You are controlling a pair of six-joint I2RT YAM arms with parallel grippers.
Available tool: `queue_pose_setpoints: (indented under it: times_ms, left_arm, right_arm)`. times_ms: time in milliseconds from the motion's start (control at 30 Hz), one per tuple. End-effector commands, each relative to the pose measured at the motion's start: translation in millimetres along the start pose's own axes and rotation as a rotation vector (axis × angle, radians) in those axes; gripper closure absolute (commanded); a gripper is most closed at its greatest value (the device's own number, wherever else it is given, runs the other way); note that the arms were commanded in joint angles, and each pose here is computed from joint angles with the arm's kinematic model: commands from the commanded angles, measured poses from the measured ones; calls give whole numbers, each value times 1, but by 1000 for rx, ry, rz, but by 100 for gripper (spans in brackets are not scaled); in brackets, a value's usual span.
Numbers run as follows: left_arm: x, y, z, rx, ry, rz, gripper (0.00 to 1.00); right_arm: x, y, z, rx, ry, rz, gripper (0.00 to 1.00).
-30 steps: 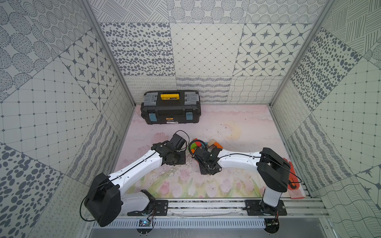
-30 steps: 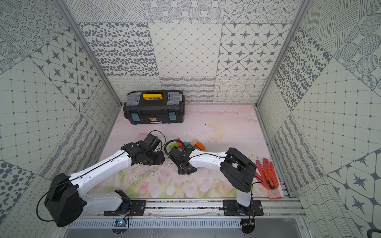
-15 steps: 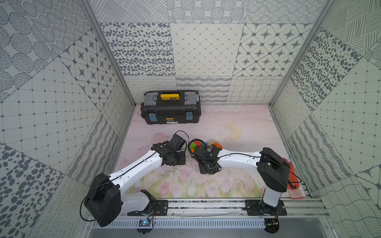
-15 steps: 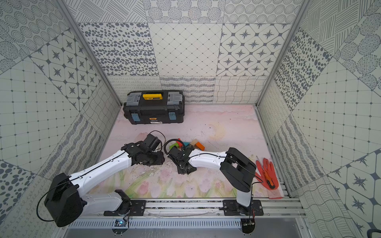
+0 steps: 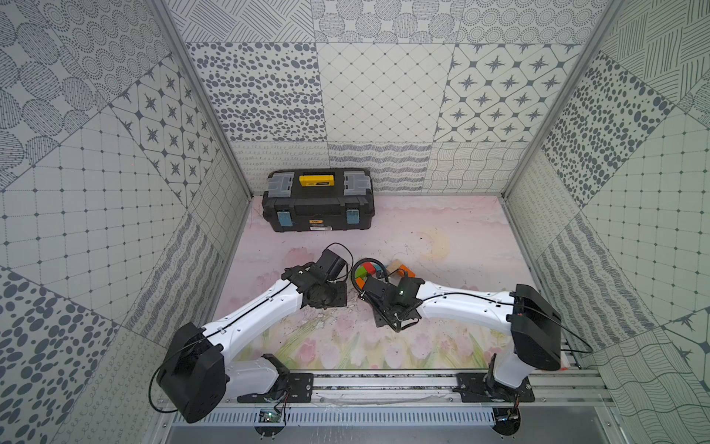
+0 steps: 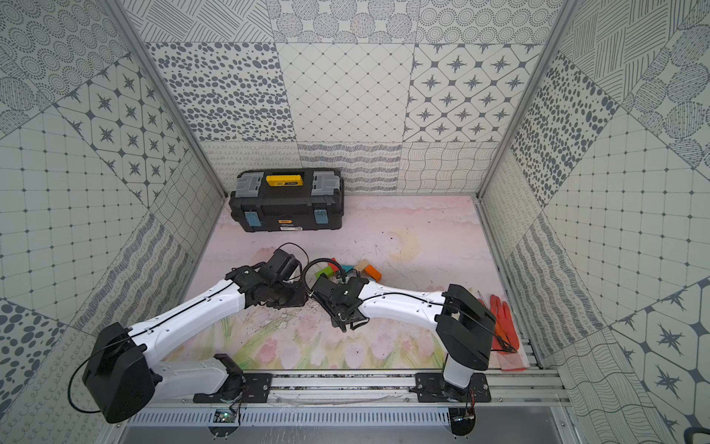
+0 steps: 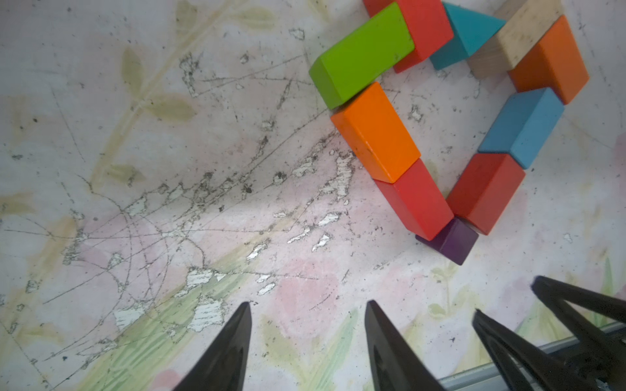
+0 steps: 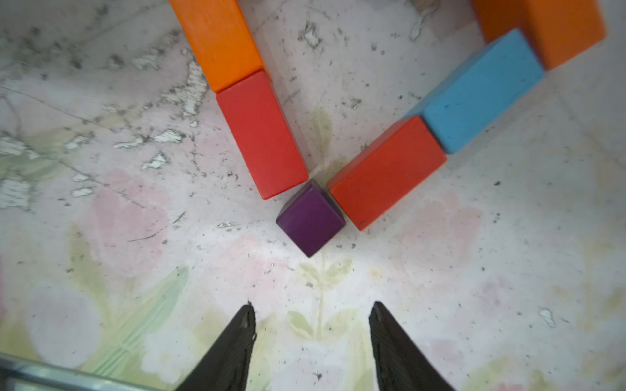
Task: Assemble a heart with building blocks
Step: Reset both arms
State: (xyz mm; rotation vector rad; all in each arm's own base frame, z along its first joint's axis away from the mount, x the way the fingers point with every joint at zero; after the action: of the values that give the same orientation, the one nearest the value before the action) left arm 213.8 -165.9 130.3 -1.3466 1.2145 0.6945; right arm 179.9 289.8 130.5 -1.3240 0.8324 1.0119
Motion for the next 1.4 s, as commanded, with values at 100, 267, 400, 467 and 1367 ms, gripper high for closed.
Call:
queue_pose_setpoints:
  times_ms: [100,267,400,467,1367]
  left_arm:
    - [-13,-27,-2,-16,-10,-99,44]
    - [-23,-43,-9,-23,15,-159,43]
    - [-42,-66,-10,-2,12,-266,41]
    - [-62,-88,-6,6,-18,-371,38]
    - [34,-118,184,166,-633,-601,0]
  right_arm:
    - [-43,-37,-58,130,30,-169,37]
    - [-57,-50,-88,191,19,-225,27]
    - [-82,-73,-121,259,46,-383,17]
    - [-95,-85,-144,319,71,-466,13]
    - [32,-145,-312,295,104,-1025,2]
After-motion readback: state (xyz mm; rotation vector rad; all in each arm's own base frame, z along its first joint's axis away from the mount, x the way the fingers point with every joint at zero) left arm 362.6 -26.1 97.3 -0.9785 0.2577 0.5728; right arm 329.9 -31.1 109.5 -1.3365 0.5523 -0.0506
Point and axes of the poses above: each gripper's point midway between its finger pads, its own x axis out along the fingers, its own z axis along the line the jaws close on, y = z × x, the point moved 3 cm from there along -x, back along the fingers, and after that the axes turned 11 degrees about x, right-handed, at the moved point
